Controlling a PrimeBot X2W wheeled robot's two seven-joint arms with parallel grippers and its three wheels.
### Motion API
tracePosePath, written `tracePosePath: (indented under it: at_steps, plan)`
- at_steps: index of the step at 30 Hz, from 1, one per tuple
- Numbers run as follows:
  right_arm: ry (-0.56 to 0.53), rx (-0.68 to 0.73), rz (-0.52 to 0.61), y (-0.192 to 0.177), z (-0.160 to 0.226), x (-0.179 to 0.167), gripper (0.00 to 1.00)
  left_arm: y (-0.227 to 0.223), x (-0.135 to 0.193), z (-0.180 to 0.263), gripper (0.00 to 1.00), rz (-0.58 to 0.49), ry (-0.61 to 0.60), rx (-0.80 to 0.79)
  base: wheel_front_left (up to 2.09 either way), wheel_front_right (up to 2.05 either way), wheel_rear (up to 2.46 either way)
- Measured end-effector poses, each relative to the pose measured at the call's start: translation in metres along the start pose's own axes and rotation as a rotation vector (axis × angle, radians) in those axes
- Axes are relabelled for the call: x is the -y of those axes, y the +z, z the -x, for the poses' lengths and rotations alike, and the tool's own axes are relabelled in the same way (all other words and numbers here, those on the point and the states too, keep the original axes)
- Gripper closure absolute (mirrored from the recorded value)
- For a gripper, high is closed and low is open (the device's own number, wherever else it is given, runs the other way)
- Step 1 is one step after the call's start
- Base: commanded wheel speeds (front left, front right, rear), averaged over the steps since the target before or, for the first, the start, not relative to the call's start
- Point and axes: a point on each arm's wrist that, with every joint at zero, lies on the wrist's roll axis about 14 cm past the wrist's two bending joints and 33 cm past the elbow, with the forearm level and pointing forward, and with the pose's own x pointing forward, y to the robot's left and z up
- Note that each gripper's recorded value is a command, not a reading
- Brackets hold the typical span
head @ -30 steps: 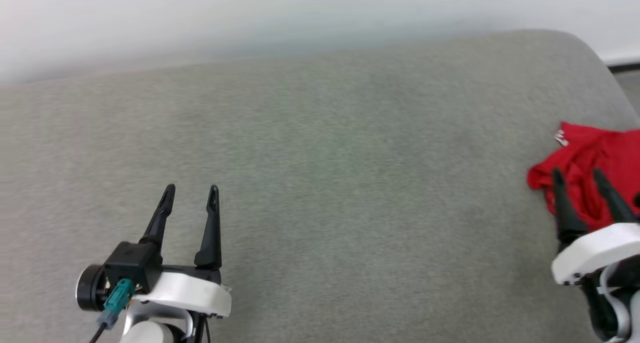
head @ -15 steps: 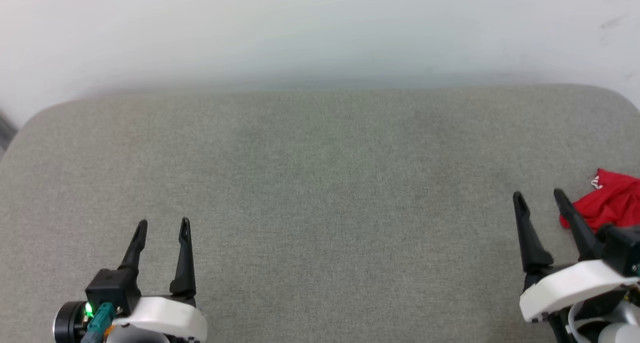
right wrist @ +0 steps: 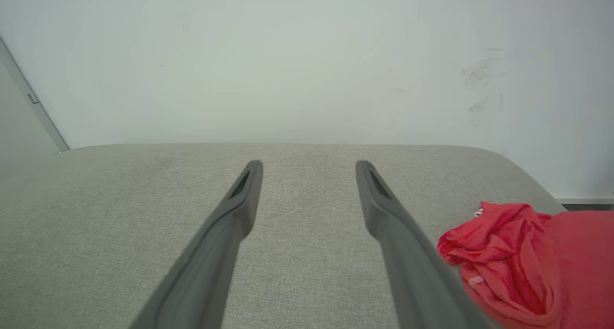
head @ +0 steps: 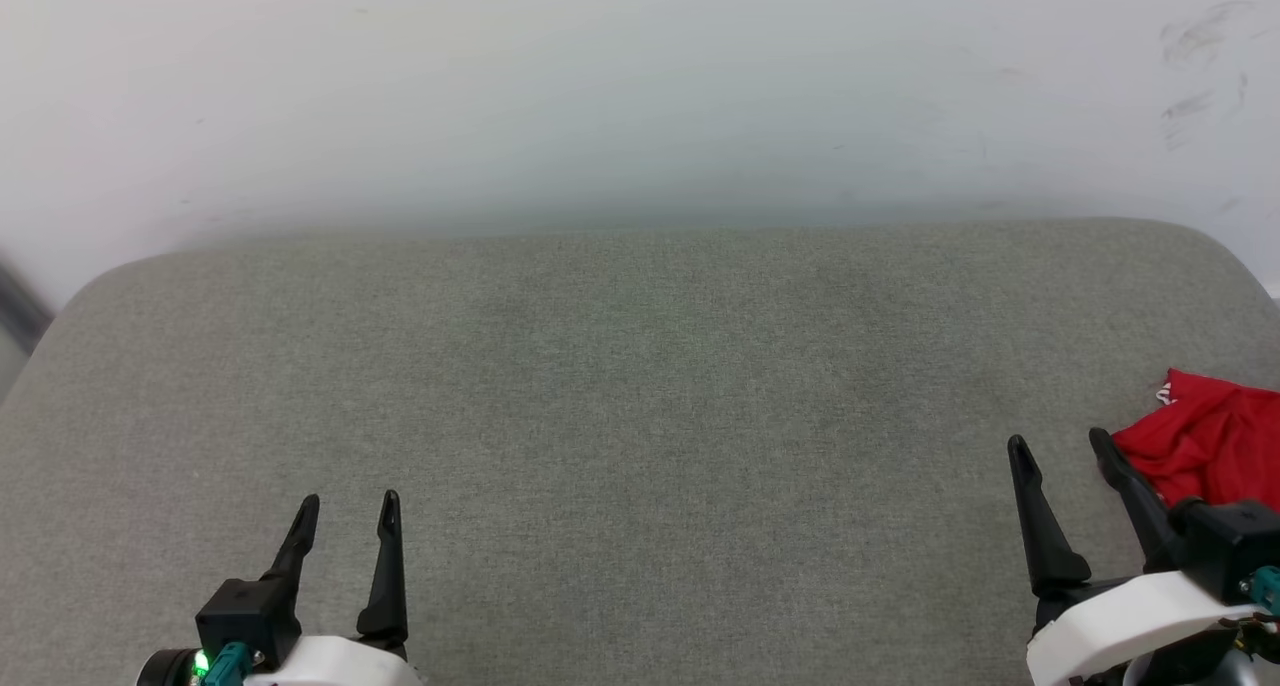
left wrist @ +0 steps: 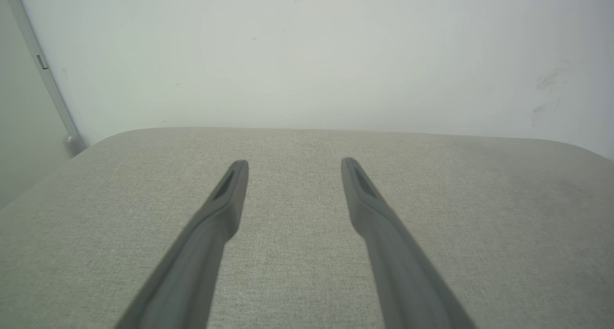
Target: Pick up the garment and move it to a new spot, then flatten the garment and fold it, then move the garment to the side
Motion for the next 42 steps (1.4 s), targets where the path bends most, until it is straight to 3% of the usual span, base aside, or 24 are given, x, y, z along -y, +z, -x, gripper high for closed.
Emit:
tracePosePath:
  at_steps: [18,19,23,42]
  plan:
    - [0.005,0.001,0.004,0.001,-0.001,-0.002,0.0,-0.004,-0.009,-0.003,0.0,-0.009,0.017,-0.005,0.0,0.0,0.0]
    - [0.005,-0.003,0.003,0.0,0.0,-0.002,1.0,-0.005,-0.01,-0.003,1.0,-0.008,0.02,-0.009,0.0,0.0,0.0]
    - [0.0,-0.044,-0.02,-0.014,0.002,-0.001,1.0,-0.022,-0.009,0.005,1.0,0.021,0.032,-0.066,0.0,0.0,0.0]
    - [-0.012,-0.058,-0.385,-0.026,-0.004,0.002,1.0,-0.035,-0.02,0.0,1.0,0.367,0.113,-0.147,0.0,0.0,0.0]
